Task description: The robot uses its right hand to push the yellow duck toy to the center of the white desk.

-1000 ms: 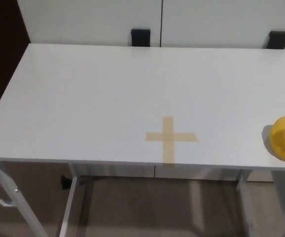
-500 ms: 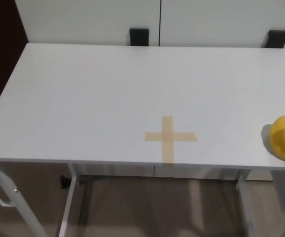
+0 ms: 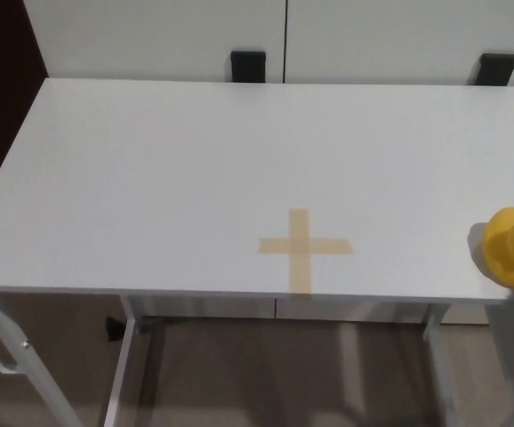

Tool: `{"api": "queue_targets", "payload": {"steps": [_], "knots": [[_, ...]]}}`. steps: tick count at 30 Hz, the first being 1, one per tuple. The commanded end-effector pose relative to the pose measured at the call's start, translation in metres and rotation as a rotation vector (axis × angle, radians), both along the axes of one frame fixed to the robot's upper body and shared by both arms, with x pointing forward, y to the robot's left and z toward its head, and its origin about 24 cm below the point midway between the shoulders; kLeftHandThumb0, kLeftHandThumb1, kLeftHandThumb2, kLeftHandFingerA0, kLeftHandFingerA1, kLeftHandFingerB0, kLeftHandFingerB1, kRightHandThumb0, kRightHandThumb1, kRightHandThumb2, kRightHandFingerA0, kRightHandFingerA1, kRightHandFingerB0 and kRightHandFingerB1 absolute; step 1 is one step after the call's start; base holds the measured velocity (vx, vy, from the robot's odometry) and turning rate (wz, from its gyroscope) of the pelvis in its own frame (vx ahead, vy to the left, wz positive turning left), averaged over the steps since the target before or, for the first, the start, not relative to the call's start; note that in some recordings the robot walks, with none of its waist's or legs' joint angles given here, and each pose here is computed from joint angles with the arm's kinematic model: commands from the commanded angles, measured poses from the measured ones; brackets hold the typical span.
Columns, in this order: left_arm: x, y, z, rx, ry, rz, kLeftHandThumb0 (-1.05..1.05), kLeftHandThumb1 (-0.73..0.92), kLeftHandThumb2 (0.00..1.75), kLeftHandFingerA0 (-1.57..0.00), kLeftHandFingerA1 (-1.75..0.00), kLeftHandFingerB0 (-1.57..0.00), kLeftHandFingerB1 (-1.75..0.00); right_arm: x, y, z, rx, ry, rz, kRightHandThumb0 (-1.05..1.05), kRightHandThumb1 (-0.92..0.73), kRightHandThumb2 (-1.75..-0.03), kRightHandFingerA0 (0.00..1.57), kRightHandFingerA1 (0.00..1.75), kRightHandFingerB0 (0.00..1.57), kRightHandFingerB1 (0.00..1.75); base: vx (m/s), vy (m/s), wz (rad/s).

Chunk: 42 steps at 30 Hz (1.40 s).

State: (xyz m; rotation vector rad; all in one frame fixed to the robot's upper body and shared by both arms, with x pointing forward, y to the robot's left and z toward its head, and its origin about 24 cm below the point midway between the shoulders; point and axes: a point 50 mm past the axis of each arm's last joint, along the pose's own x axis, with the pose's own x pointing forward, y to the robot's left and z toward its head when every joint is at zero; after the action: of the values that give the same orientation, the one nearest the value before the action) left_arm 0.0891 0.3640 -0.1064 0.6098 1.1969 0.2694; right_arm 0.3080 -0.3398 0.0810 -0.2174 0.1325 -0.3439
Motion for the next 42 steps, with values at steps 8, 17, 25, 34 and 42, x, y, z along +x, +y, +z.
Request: {"api": "queue_targets", "payload": {"steps": [8,17,25,34,42], "knots": [[-0.003,0.003,0.003,0.028,-0.058,-0.021,-0.1,0.58,0.89,-0.87,-0.85,-0.86,-0.9,0.0,0.023,-0.024,-0.007,0.022,0.06,-0.78,-0.92,-0.73,0.21,0.42,0.18,0.33,0.0,0.0,0.0],[-0.005,0.0,0.0,0.016,-0.046,-0.004,-0.11,0.58,0.87,-0.87,-0.83,-0.89,-0.91,0.004,0.035,-0.034,-0.004,0.054,0.077,-0.84,-0.84,-0.83,0.3,0.46,0.21,0.38,0.0,0.0,0.0],[-0.004,-0.002,-0.001,0.01,-0.037,0.004,-0.1,0.56,0.92,-0.88,-0.85,-0.93,-0.94,0.004,0.049,-0.051,-0.009,0.113,0.109,-0.76,-0.92,-0.76,0.37,0.42,0.27,0.35,0.0,0.0,0.0],[-0.005,-0.003,-0.002,0.01,-0.021,-0.007,-0.1,0.58,0.87,-0.89,-0.82,-0.9,-0.89,0.004,0.067,-0.062,0.028,0.131,0.144,-0.8,-0.92,-0.75,0.41,0.41,0.3,0.36,0.0,0.0,0.0],[-0.003,-0.005,-0.003,0.0,-0.023,-0.015,-0.09,0.56,0.87,-0.9,-0.84,-0.91,-0.91,0.02,0.075,-0.044,-0.033,0.111,0.209,-0.82,-0.92,-0.77,0.49,0.47,0.39,0.41,0.0,0.0,0.0]]}}
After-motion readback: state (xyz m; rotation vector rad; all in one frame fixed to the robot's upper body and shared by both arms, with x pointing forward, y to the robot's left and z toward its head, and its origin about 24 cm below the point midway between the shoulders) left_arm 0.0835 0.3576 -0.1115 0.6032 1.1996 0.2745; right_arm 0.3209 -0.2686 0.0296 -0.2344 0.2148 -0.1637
